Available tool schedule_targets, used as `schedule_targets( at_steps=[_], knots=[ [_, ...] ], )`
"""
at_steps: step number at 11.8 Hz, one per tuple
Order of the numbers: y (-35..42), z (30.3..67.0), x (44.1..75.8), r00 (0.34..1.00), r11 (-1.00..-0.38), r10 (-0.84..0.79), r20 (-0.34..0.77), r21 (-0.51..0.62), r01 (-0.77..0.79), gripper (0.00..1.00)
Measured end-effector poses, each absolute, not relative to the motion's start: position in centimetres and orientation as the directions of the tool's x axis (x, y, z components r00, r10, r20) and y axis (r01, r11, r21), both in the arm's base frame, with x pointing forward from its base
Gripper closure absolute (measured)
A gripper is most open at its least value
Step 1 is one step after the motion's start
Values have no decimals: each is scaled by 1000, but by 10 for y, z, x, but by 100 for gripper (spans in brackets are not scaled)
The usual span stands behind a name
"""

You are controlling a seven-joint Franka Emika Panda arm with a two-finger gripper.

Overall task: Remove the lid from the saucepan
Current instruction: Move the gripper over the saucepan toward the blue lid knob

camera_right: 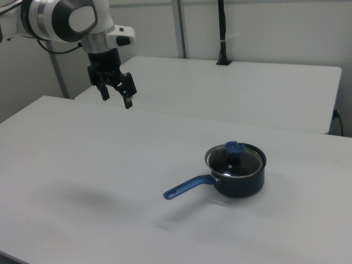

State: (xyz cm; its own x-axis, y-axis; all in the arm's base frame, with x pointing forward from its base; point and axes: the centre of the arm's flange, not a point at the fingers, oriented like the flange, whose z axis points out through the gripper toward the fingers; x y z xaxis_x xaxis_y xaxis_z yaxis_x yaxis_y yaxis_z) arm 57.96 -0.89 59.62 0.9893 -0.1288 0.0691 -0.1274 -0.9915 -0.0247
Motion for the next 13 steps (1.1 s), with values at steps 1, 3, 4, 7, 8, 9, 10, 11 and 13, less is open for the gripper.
schedule_targets(
  at_steps=[1,3,4,7,8,9,10,11,13],
  knots=[
    [-9,596,580,989,-992,-129,69,-25,-127,0],
    [-9,596,580,989,-992,-129,69,-25,-127,0],
    [-9,596,580,989,-992,-129,69,-25,-127,0],
    [-25,596,579,986,-988,-154,70,-20,-153,0],
    [-39,596,579,983,-986,-168,73,-3,-168,0],
    [-58,594,580,978,-981,-192,79,15,-194,0],
    [-82,589,584,970,-974,-222,103,31,-226,0],
    [-111,580,592,956,-963,-256,144,43,-265,0],
    [-168,551,612,918,-940,-318,238,47,-338,2]
  ],
)
